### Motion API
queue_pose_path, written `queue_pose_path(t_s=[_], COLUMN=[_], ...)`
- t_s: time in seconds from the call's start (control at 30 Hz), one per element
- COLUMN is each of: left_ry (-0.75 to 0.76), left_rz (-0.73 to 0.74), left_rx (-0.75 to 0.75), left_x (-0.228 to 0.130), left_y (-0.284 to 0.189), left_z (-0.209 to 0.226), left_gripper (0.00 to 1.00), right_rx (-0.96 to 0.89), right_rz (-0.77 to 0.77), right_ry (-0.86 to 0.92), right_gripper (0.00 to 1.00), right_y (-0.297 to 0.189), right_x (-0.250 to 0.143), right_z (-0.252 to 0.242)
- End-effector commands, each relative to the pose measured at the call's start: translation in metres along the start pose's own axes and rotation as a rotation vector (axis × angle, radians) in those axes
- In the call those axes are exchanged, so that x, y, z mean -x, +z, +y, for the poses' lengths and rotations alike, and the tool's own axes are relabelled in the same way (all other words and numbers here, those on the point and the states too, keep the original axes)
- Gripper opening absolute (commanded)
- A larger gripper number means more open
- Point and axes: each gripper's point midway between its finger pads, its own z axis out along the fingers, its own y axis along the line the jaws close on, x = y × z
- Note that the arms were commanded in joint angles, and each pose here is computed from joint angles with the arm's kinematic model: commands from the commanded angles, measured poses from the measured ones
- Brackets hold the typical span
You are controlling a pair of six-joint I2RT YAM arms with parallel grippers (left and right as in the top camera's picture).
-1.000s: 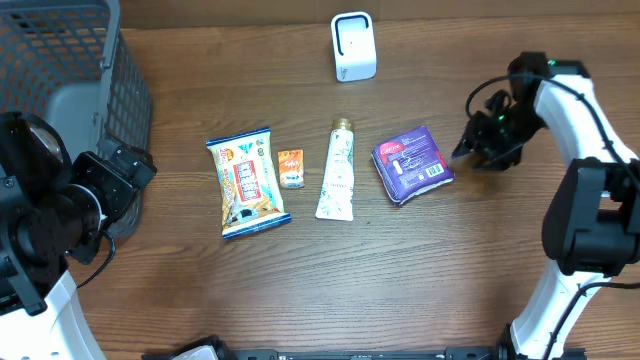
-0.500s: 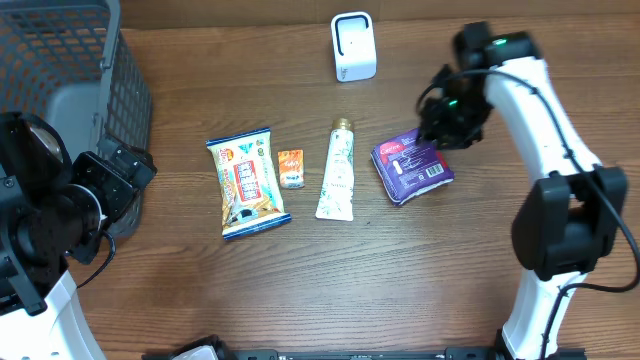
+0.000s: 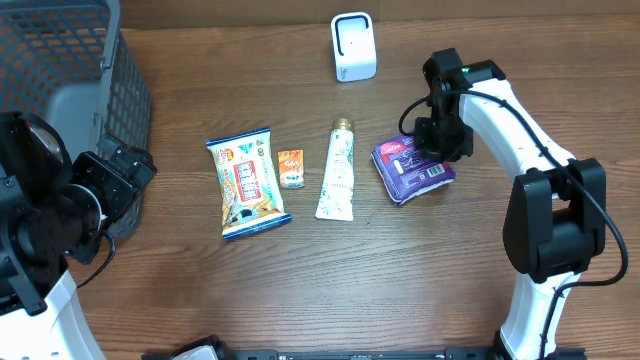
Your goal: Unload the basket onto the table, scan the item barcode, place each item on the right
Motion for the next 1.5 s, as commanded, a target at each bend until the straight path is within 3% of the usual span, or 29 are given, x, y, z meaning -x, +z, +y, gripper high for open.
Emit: queue_pose_path(t_s=[0.0, 0.13, 0.23, 0.37, 0.57, 0.7, 0.9, 1.03, 1.17, 1.3, 1.47], left_ry=[0.005, 0.005, 0.005, 0.005, 0.005, 0.005, 0.005, 0.005, 0.005, 0.005, 0.005], left_rz=[-0.007, -0.007, -0.007, -0.007, -0.007, -0.007, -0.007, -0.007, -0.007, -0.007, -0.007], left_rx=[-0.002, -0.002, -0.002, -0.002, -0.002, -0.002, -0.002, -0.002, -0.002, -0.002, -0.002], left_x=[0.001, 0.001, 0.001, 0.001, 0.001, 0.001, 0.001, 0.001, 0.001, 0.001, 0.001], left_y=[-0.002, -0.002, -0.002, -0.002, -0.002, -0.002, -0.002, -0.002, -0.002, -0.002, -0.002], left_z=[0.001, 0.001, 0.001, 0.001, 0.001, 0.001, 0.001, 0.001, 0.001, 0.001, 0.001], left_gripper=[1.0, 1.0, 0.99, 1.0, 1.0, 1.0, 1.0, 1.0, 1.0, 1.0, 1.0], right_rx=[-0.129, -0.084, 0.081, 0.268, 0.236, 0.07, -0.009, -0.016, -0.014, 0.06, 0.083], right_rz=[-0.086, -0.078, -0.045, -0.009, 0.044, 0.034, 0.0, -0.033, -0.061, -0.034, 0.016], right_ry=[0.052, 0.047, -0.026, -0.127, -0.143, -0.046, 0.012, 0.038, 0.048, -0.06, -0.169], right_gripper=[0.29, 0.3, 0.3, 0.23, 0.18, 0.16, 0.16, 0.22, 0.39, 0.54, 0.61], right_y=[-0.026, -0.046, -0.05, -0.049, -0.018, 0.008, 0.002, -0.025, -0.059, -0.081, -0.073], right_x=[0.017, 0.016, 0.011, 0.002, -0.016, -0.017, -0.008, 0.004, 0.012, 0.003, -0.017], right_z=[-0.028, -0.019, 0.014, 0.051, 0.055, 0.025, 0.001, -0.009, -0.015, 0.001, 0.028])
